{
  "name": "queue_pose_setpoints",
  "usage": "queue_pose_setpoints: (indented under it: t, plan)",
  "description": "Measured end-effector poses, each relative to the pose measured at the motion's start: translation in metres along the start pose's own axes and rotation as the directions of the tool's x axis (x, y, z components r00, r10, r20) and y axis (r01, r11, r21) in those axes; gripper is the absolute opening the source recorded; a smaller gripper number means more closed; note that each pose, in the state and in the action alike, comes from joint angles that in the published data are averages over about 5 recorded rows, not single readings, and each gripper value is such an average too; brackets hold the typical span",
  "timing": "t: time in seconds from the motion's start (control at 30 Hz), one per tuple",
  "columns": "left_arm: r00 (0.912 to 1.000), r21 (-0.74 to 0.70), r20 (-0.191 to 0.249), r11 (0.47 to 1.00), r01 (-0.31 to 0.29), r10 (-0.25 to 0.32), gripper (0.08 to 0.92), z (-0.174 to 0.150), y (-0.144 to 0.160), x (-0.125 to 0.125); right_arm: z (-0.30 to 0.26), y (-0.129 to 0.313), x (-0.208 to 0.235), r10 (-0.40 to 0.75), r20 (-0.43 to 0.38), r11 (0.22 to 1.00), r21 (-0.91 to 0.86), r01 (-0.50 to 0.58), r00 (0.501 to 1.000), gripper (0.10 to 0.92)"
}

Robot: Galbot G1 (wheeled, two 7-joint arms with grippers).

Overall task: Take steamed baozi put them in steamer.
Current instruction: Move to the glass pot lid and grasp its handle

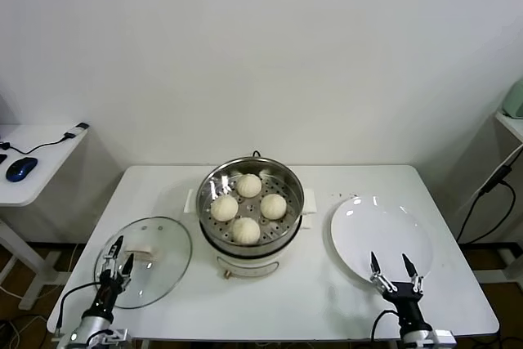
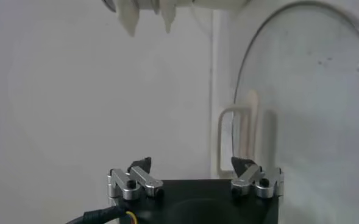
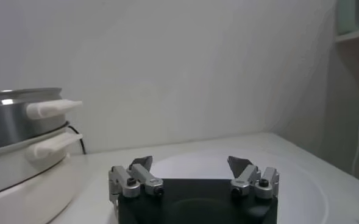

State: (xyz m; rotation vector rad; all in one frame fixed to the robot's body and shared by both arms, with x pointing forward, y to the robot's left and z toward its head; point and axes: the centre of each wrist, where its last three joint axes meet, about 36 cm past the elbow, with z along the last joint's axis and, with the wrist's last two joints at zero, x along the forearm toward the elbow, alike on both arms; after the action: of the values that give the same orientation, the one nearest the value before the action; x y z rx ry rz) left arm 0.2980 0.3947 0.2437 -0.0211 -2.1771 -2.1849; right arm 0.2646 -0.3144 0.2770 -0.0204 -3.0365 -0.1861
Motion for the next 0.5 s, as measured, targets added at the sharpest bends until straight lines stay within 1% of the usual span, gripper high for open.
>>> queue_pose_setpoints:
  t: [0.23, 0.43, 0.5]
  plan:
    - [0.9999, 0.001, -0.014, 1.0, 0.001, -0.001, 0.823, -0.0076, 0.0029, -0.0079, 0.0017, 0.0036, 0.0014, -0.003, -0.002, 1.0, -0.004, 0.003, 1.0, 0.823]
    - [0.9992, -0.001, -0.038, 1.0, -0.01, 0.01, 0.821, -0.0098, 0.0012, -0.0099, 0.001, 0.0039, 0.002, -0.005, -0.002, 1.0, 0.0, 0.005, 1.0, 0.823]
    - [0.9988, -0.002, -0.045, 1.0, -0.016, 0.016, 0.793, -0.0107, -0.0006, -0.0101, 0.0009, 0.004, 0.0024, -0.006, -0.003, 1.0, 0.002, 0.006, 1.0, 0.823]
